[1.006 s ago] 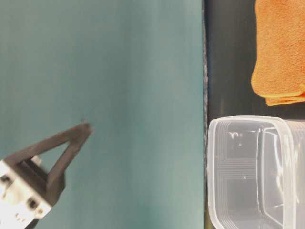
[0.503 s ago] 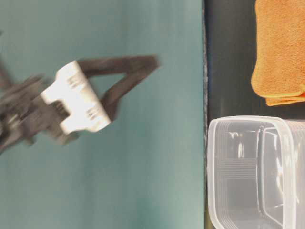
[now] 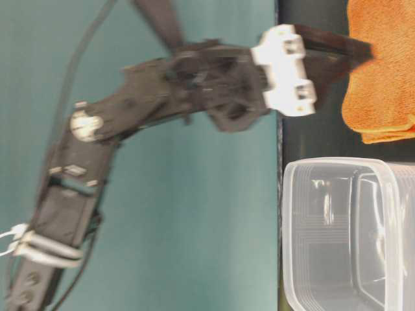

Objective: Place the orange towel into the container with the left arm.
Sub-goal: 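Lift the orange towel with the left gripper and swing it leftward, then lower the held towel into the clear container with the left gripper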

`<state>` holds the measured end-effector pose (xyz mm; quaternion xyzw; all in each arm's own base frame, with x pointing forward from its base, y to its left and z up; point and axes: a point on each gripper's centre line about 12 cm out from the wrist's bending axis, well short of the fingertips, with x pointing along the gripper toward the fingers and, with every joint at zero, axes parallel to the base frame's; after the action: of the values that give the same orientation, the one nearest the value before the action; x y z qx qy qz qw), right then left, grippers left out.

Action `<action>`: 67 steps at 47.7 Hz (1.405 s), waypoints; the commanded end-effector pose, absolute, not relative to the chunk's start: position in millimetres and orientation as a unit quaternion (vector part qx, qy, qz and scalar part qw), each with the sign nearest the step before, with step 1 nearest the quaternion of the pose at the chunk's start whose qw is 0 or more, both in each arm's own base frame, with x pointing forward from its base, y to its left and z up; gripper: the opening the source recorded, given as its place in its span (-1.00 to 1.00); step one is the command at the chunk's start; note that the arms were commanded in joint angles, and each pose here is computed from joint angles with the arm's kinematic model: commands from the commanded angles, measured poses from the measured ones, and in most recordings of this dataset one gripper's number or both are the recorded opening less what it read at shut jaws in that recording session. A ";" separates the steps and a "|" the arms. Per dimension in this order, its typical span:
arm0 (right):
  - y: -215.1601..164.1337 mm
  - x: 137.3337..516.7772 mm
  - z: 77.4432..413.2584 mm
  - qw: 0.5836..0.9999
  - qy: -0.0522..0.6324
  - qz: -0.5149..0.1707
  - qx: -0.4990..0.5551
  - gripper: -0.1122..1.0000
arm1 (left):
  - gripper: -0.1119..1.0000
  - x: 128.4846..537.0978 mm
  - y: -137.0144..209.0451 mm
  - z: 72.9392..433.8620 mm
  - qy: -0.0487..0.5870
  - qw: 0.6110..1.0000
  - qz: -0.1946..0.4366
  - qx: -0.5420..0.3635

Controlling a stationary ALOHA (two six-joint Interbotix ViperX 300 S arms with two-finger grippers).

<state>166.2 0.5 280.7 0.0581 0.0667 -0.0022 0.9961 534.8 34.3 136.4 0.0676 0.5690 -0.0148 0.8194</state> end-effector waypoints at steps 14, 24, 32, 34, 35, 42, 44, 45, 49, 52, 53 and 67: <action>-1.5 167.4 283.3 0.996 0.062 -0.008 0.062 0.56 | 0.82 539.8 27.2 102.0 0.577 0.813 -0.022 0.072; -2.3 167.4 283.1 0.996 0.062 -0.010 0.061 0.56 | 0.79 538.2 27.0 96.7 0.576 0.814 -0.022 0.072; -2.3 167.1 283.2 0.996 0.062 -0.010 0.062 0.56 | 0.30 537.0 21.2 97.5 0.579 0.811 -0.026 0.074; -2.3 167.1 283.2 0.996 0.062 -0.010 0.061 0.56 | 0.10 537.3 18.8 97.9 0.579 0.811 -0.028 0.076; -2.3 167.1 283.2 0.996 0.062 -0.010 0.061 0.56 | -0.01 537.5 18.0 99.1 0.579 0.812 -0.028 0.076; -2.3 165.9 284.3 0.996 0.059 -0.010 0.060 0.56 | -0.65 541.9 14.0 127.5 0.556 0.827 -0.029 0.080; -2.3 165.7 284.5 0.996 0.059 -0.010 0.061 0.56 | -0.68 542.7 13.2 140.9 0.548 0.832 -0.029 0.080; -2.3 165.4 284.8 0.996 0.058 -0.010 0.061 0.56 | -0.68 542.5 13.2 149.6 0.544 0.835 -0.028 0.081; -2.3 164.4 285.4 0.997 0.056 -0.010 0.060 0.56 | -0.68 541.0 12.5 186.9 0.524 0.847 -0.026 0.082; -2.2 163.7 286.0 0.997 0.055 -0.010 0.061 0.56 | -0.68 534.4 12.5 224.7 0.511 0.856 -0.023 0.082; -2.2 163.4 286.4 0.997 0.053 -0.010 0.061 0.56 | -0.68 531.6 12.5 235.7 0.507 0.858 -0.022 0.082; -2.2 161.6 285.1 0.997 0.053 -0.010 0.061 0.56 | -0.68 456.4 21.2 328.7 0.530 0.845 -0.011 0.072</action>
<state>160.8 -1.7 283.2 0.0593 0.0563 -0.0084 0.9966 484.1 17.2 301.7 0.0749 0.5275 -0.0170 0.8461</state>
